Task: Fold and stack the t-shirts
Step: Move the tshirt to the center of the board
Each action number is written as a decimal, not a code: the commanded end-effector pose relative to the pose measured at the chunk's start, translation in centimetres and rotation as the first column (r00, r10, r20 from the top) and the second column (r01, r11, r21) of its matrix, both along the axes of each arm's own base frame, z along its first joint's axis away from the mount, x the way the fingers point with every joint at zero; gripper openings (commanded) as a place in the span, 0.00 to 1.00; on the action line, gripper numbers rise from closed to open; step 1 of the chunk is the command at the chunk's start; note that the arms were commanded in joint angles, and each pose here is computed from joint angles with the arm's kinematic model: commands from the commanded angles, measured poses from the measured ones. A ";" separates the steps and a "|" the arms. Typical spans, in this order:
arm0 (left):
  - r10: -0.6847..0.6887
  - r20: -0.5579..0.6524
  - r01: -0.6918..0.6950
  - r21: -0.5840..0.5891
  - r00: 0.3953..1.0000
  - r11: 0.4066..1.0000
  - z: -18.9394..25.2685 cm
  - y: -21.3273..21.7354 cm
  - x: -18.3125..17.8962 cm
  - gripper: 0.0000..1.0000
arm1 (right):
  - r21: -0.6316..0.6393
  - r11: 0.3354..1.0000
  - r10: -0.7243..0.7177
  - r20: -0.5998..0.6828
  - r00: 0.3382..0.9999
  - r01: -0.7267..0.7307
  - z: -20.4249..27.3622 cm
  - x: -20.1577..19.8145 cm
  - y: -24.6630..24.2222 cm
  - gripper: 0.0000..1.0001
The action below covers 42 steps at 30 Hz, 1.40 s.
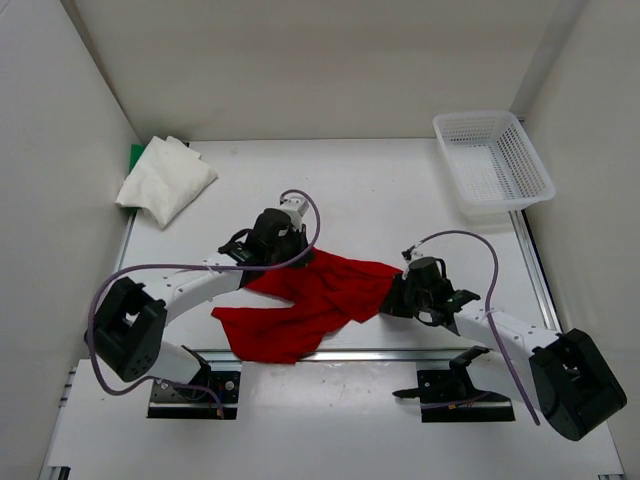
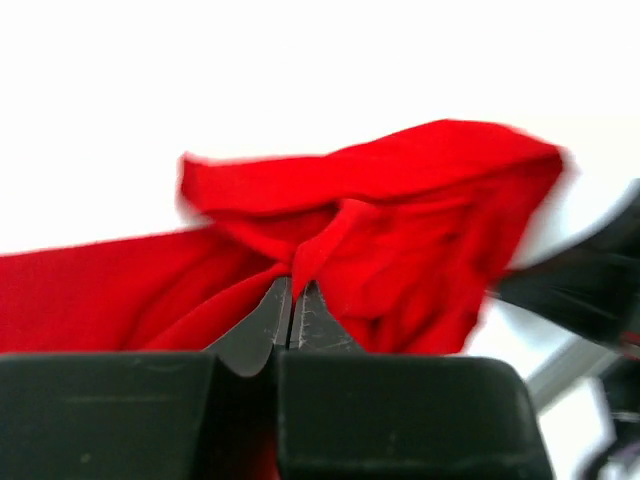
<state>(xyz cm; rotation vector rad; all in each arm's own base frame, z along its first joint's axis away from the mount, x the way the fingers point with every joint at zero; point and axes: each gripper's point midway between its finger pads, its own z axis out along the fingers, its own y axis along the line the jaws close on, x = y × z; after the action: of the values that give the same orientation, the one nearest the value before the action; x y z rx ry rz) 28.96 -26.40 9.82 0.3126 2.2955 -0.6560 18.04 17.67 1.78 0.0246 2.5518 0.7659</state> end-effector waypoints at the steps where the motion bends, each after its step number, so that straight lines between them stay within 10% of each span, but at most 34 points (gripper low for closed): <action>1: -0.017 0.115 0.035 -0.153 0.993 0.988 7.5 -1.4 0.8 0.00 | 0.036 0.998 -0.054 0.184 0.981 0.048 4.4 5.7 0.5 0.01; 20: 0.105 0.422 0.058 -0.355 0.901 0.933 31.0 1.4 0.9 0.00 | -0.025 1.000 0.020 0.582 0.813 -0.007 23.2 12.7 2.2 0.00; 25: 0.227 0.468 -0.026 -0.398 0.854 0.917 35.0 7.0 2.1 0.00 | 0.105 0.994 -0.059 0.755 0.653 -0.030 35.5 13.0 0.1 0.00; 34: 0.263 0.497 -0.023 -0.437 0.827 0.899 37.5 9.9 -0.9 0.00 | 0.188 0.978 -0.138 0.908 0.396 -0.089 53.2 11.1 -2.1 0.00; 42: 0.246 0.446 -0.032 -0.435 0.861 0.900 33.5 10.6 -2.4 0.00 | 0.209 0.966 -0.114 0.877 0.467 -0.155 57.2 22.2 -0.9 0.00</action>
<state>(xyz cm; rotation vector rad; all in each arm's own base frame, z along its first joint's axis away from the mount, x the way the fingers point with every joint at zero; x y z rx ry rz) 26.66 -15.64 45.96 0.0862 1.5599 -0.8383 34.16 14.26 63.85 -0.2480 1.2388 0.7340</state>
